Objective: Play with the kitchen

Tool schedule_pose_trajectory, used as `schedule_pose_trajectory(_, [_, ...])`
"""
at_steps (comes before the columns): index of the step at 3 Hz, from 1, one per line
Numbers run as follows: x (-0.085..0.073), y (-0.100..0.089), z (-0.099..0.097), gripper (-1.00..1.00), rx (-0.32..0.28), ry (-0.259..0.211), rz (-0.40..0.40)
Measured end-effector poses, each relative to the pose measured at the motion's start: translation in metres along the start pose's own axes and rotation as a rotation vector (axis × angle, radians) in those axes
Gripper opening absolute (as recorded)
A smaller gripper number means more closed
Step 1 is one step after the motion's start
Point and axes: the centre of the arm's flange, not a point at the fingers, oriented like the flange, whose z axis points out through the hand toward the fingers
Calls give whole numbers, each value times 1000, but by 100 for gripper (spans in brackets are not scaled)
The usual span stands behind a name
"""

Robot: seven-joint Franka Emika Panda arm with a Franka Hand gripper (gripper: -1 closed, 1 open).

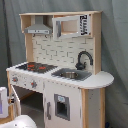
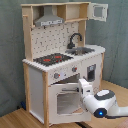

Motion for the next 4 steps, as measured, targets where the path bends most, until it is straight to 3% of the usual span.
schedule_pose_trajectory(2, [15,-11,-31,-100,-33,-48,25])
schedule_pose_trajectory(3, [14,-17,-29,-100,-38,-64,11])
schedule_pose_trajectory(4, [13,-19,-29,100,-37,-66,8])
